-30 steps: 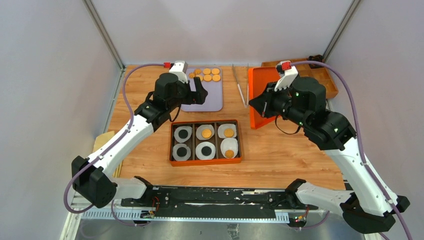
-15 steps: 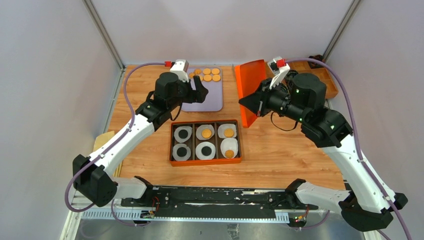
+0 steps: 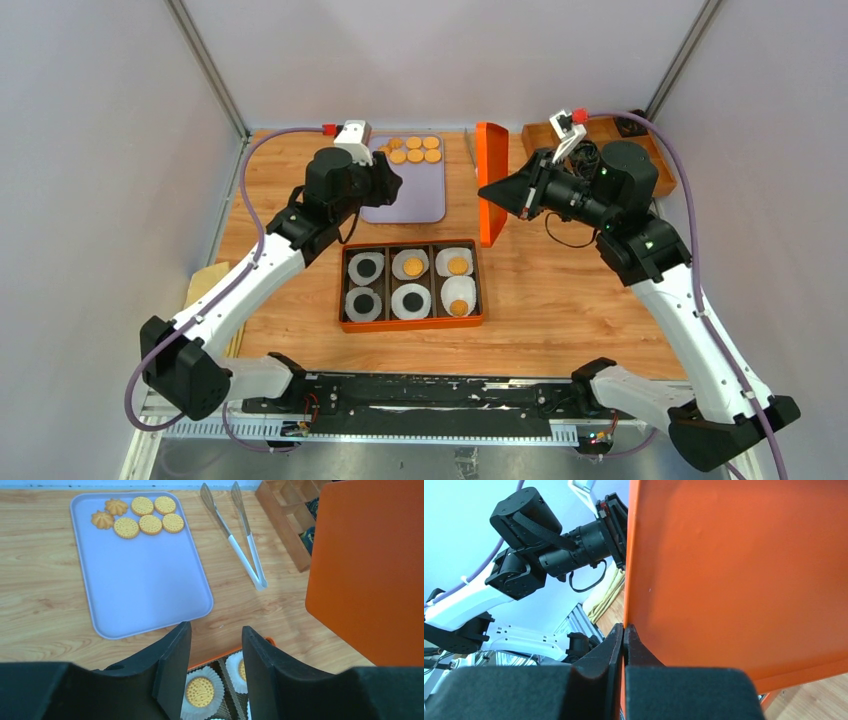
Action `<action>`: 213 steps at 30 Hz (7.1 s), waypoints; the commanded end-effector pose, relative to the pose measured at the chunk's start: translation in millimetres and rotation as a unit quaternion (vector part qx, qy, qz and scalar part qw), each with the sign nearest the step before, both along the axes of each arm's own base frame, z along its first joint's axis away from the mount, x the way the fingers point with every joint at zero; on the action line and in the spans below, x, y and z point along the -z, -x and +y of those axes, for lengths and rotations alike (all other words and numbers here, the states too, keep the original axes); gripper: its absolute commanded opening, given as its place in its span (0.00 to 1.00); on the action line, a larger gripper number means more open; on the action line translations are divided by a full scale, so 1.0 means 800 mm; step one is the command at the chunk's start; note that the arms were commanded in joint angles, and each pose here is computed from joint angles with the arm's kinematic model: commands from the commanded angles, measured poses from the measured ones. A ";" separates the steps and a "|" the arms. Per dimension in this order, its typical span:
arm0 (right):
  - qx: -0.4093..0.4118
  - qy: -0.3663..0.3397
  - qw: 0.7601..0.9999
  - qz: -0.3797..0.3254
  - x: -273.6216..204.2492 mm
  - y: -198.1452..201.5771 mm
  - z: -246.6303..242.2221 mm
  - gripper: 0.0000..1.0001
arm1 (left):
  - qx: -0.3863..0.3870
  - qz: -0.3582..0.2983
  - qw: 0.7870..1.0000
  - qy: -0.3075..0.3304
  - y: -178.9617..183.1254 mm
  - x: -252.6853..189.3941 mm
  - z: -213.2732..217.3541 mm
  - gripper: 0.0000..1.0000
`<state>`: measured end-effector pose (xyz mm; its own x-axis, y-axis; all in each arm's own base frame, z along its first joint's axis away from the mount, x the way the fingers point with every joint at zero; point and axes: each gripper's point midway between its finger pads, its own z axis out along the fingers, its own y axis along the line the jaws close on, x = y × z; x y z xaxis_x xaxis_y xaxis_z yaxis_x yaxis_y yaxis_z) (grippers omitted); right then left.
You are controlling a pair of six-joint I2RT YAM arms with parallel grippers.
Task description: Pack the cookies
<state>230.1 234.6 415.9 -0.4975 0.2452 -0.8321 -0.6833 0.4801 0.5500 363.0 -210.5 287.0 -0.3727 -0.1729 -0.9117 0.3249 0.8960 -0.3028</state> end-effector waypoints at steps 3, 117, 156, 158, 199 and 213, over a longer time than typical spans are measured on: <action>0.064 0.045 0.997 -0.024 -0.007 -0.019 -0.027 0.00 | -0.016 -0.016 1.000 0.003 0.000 -0.010 0.009 0.47; 0.073 0.384 0.891 -0.229 0.174 -0.022 0.048 0.93 | -0.017 0.317 0.944 0.091 -0.068 0.007 -0.025 0.00; 0.166 0.444 0.843 -0.255 0.219 -0.068 0.125 0.00 | 0.007 0.291 0.954 0.074 -0.058 -0.013 -0.018 0.11; 0.160 0.435 0.851 -0.246 0.215 -0.064 0.123 0.00 | 0.000 0.269 0.961 0.059 -0.065 -0.020 -0.010 0.30; 0.020 -0.178 0.981 0.079 0.024 -0.099 -0.068 0.00 | -0.238 -0.072 0.955 -0.159 0.011 -0.136 0.129 0.84; -0.032 -0.299 0.940 0.159 0.074 -0.160 -0.118 0.00 | -0.189 -0.093 0.966 -0.147 0.007 -0.136 0.076 0.89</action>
